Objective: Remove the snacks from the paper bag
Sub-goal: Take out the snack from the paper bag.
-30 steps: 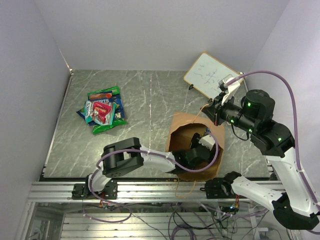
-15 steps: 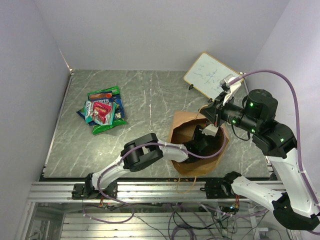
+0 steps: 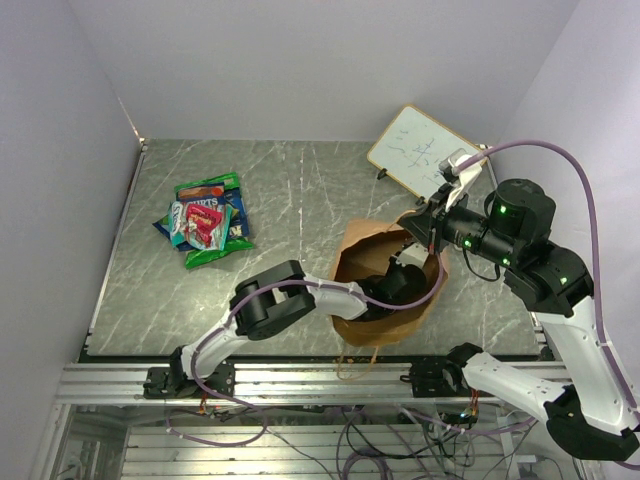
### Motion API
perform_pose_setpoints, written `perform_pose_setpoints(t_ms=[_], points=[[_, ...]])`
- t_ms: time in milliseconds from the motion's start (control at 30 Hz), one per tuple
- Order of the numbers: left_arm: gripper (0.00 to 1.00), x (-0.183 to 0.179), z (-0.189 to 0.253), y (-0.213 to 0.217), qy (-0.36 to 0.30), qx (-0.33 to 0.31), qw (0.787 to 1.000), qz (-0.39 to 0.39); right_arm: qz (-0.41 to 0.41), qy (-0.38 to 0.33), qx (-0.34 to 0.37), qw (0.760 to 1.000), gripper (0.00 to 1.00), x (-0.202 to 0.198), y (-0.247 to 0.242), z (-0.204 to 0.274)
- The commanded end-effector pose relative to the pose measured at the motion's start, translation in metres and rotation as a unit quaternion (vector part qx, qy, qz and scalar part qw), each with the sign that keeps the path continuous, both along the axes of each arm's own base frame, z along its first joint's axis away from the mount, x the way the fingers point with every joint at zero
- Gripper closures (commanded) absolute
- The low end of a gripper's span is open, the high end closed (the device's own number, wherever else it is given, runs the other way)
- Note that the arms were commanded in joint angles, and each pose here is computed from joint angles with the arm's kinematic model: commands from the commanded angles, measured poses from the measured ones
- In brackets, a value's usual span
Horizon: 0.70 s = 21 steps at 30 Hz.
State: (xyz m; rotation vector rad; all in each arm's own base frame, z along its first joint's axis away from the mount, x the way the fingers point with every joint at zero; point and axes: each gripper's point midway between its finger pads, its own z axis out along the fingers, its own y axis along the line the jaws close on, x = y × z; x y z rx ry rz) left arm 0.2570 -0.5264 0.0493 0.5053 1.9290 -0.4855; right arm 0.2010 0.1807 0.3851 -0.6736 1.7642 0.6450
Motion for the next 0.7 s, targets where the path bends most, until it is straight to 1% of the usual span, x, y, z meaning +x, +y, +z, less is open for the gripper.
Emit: perform_pose_setpoints(t_ms=[0, 67, 200, 333, 433, 633, 667], points=[[0.83, -0.025, 0.037, 0.002, 0.054, -0.052, 0.996, -0.041, -0.001, -0.024, 0.003, 1.0, 1.0, 0.001, -0.001, 0.002], [0.84, -0.037, 0.051, 0.007, 0.072, -0.059, 0.994, -0.058, -0.008, -0.03, 0.002, 1.0, 1.0, 0.002, -0.004, 0.001], [0.85, -0.059, 0.062, 0.025, 0.104, -0.049, 0.989, -0.089, -0.019, -0.043, -0.001, 0.999, 1.0, 0.002, -0.01, -0.004], [0.86, -0.071, 0.067, 0.054, 0.114, -0.011, 0.989, -0.098, -0.029, -0.054, -0.003, 0.998, 1.0, 0.002, -0.015, -0.009], [0.88, -0.078, 0.081, 0.076, 0.113, 0.015, 0.988, -0.109, -0.04, -0.066, 0.002, 0.997, 1.0, 0.003, -0.019, -0.007], [0.89, -0.099, 0.125, 0.107, 0.116, 0.007, 0.983, -0.141, -0.063, -0.074, 0.005, 0.995, 1.0, 0.011, -0.023, -0.012], [0.9, -0.103, 0.138, 0.113, 0.114, -0.001, 0.982, -0.148, -0.065, -0.075, 0.007, 0.995, 1.0, 0.011, -0.023, -0.013]])
